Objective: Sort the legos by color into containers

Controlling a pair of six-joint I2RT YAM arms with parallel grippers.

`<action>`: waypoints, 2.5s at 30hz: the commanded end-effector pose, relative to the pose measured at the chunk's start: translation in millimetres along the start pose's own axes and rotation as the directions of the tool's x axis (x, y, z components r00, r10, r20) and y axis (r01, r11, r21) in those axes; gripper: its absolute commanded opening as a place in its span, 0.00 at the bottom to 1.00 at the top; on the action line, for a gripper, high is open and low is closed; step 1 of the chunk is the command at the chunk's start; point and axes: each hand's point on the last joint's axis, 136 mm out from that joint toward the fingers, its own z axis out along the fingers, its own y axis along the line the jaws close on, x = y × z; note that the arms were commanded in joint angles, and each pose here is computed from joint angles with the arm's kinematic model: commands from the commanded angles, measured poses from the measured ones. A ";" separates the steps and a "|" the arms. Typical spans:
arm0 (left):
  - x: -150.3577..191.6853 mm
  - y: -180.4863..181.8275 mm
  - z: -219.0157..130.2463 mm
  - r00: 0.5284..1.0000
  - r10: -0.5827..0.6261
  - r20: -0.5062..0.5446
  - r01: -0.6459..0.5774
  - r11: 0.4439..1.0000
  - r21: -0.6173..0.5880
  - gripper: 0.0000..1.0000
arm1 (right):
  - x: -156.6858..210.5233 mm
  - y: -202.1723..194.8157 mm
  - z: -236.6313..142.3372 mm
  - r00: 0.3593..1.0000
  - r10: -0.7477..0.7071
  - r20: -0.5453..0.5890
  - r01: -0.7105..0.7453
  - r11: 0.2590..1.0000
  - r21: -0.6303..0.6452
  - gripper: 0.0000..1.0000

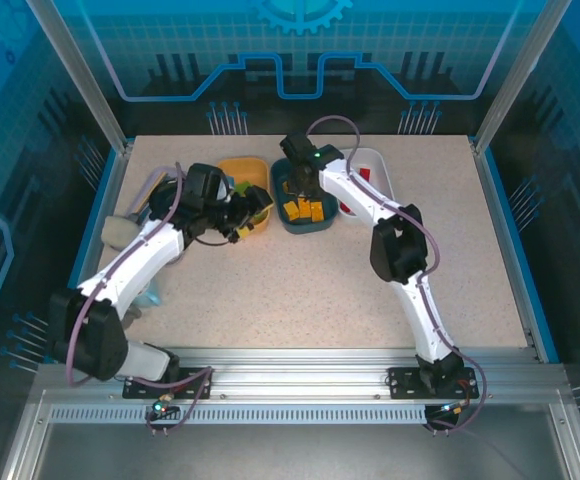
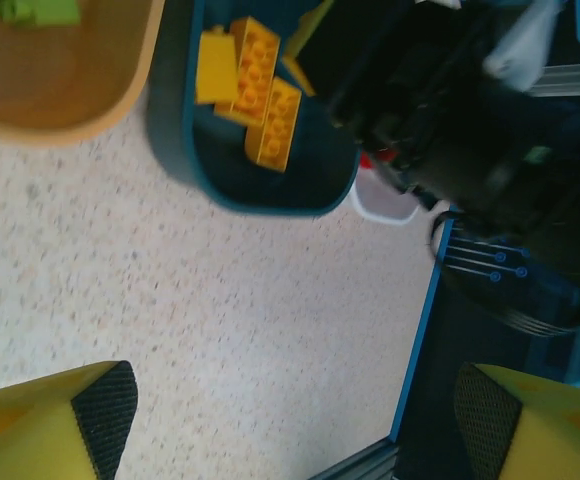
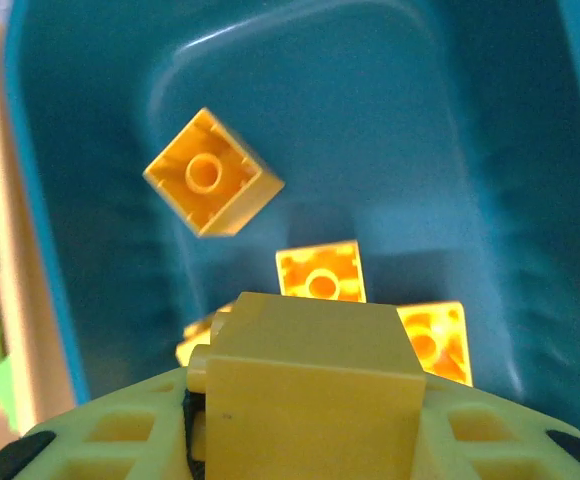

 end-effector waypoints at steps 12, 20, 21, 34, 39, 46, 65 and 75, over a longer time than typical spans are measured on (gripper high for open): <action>-39.6 -19.1 1.8 0.998 0.062 0.014 -0.063 0.996 0.062 0.86 | -27.2 -28.0 56.4 0.955 0.293 0.040 -0.295 0.953 0.075 0.39; -36.8 -13.8 2.2 0.998 0.057 -0.004 -0.056 0.997 0.053 0.86 | -34.0 -25.8 64.8 0.947 0.319 0.043 -0.321 0.946 0.044 0.42; -36.1 -13.3 2.3 0.998 0.056 -0.007 -0.055 0.997 0.053 0.86 | -32.8 -25.7 66.3 0.947 0.320 0.038 -0.322 0.946 0.043 0.43; -26.7 -5.2 -12.3 0.999 0.042 0.006 -0.042 0.999 0.019 0.86 | -48.5 8.3 -2.3 0.955 0.289 0.072 -0.284 0.956 -0.079 0.71; -11.6 7.0 -27.8 0.999 0.032 0.016 -0.032 0.999 0.001 0.86 | -47.3 21.8 -63.4 0.956 0.267 0.118 -0.249 0.957 -0.146 0.70; 21.7 34.7 -54.2 0.999 0.036 0.010 -0.035 0.999 -0.041 0.87 | -12.3 -4.8 -143.2 0.968 0.158 0.196 -0.122 0.975 -0.188 0.74; -3.4 132.5 -123.1 0.923 0.275 0.270 -0.082 0.825 -0.559 0.99 | 119.4 -234.3 -186.4 0.956 0.040 0.289 -0.060 0.996 0.060 1.00; -64.3 173.5 -97.7 0.673 0.703 0.230 -0.338 0.569 -0.750 0.99 | 96.5 -311.6 -135.7 0.835 -0.148 0.531 -0.018 0.955 0.295 1.00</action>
